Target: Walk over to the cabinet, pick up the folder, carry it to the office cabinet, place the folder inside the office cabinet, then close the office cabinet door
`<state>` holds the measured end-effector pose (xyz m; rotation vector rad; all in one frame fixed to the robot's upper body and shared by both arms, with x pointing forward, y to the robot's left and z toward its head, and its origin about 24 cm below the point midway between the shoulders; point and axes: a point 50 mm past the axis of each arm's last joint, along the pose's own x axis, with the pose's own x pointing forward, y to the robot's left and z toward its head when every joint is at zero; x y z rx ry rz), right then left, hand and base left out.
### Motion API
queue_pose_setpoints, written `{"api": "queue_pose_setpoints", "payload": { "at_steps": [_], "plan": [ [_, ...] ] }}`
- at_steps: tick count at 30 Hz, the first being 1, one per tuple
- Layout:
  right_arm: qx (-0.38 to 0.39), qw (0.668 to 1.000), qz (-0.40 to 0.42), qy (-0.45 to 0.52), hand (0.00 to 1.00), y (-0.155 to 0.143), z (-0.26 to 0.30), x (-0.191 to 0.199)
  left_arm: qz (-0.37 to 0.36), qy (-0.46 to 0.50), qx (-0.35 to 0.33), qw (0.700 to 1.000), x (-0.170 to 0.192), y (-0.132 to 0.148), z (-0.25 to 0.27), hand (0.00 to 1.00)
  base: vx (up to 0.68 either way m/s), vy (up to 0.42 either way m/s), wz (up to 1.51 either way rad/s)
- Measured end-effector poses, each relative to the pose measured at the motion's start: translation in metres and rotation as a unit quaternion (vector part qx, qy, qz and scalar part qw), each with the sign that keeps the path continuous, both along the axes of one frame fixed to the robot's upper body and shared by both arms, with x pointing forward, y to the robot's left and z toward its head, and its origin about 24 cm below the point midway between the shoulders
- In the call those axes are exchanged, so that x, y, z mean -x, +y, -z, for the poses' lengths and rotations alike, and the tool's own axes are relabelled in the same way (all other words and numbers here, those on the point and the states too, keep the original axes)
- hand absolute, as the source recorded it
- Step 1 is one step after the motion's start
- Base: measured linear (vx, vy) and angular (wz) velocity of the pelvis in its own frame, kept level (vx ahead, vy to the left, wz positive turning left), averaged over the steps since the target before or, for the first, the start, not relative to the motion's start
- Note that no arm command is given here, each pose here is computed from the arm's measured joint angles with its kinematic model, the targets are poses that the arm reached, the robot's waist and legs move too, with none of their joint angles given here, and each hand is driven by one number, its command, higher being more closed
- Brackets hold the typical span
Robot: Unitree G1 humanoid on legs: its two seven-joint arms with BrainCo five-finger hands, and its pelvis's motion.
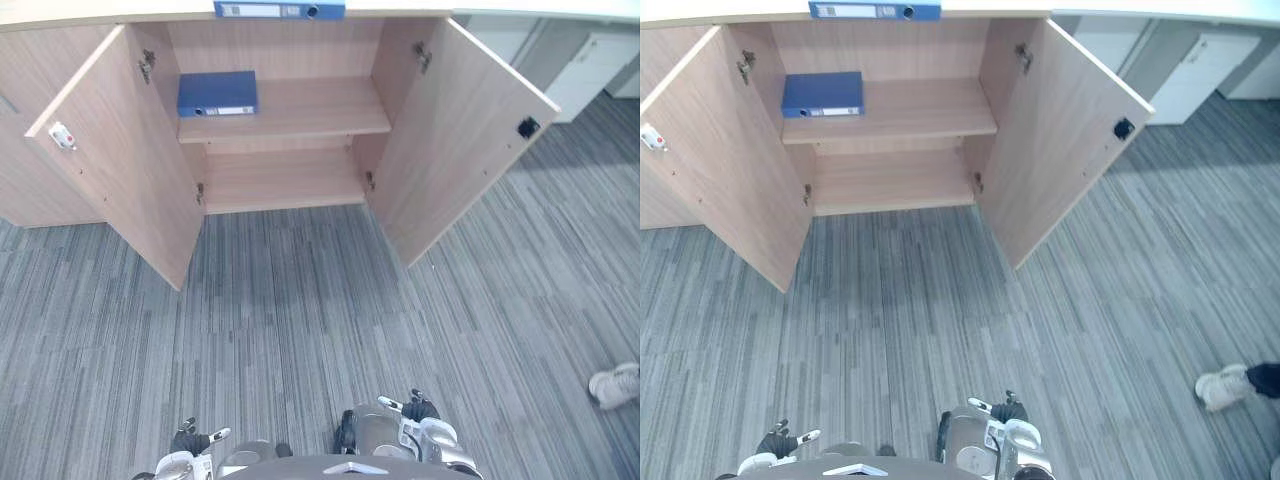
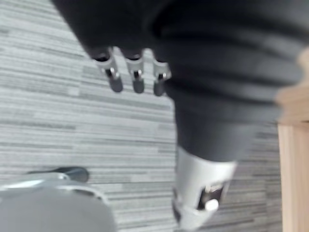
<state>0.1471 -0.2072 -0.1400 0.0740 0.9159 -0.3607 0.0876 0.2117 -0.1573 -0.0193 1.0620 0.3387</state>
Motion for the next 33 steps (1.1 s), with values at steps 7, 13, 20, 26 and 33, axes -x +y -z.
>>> {"api": "queue_pose_setpoints", "payload": {
  "at_steps": [7,13,20,26,33],
  "plan": [
    [-0.005,1.000,-0.002,-0.023,0.00,0.003,-0.005,-0.012,-0.016,-0.001,0.004,1.000,0.004,0.000,0.001,0.00,0.45,-0.104,0.50],
    [-0.003,0.999,-0.008,-0.038,0.00,0.004,-0.009,-0.014,-0.062,-0.026,0.027,0.997,0.006,-0.005,-0.001,0.00,0.48,-0.179,0.15],
    [-0.022,0.999,0.009,-0.043,0.00,0.013,-0.008,-0.010,-0.057,-0.069,0.031,0.996,-0.019,-0.009,-0.009,0.00,0.29,0.019,-0.12],
    [-0.042,0.999,0.017,-0.019,0.00,0.026,0.000,0.010,-0.073,-0.058,0.017,0.996,-0.014,0.001,-0.009,0.00,0.29,0.230,-0.56],
    [-0.052,0.998,-0.011,-0.038,0.00,0.041,-0.004,-0.005,-0.046,-0.056,0.042,0.996,-0.030,-0.018,-0.007,0.00,0.36,0.177,-0.31]
  ]
}}
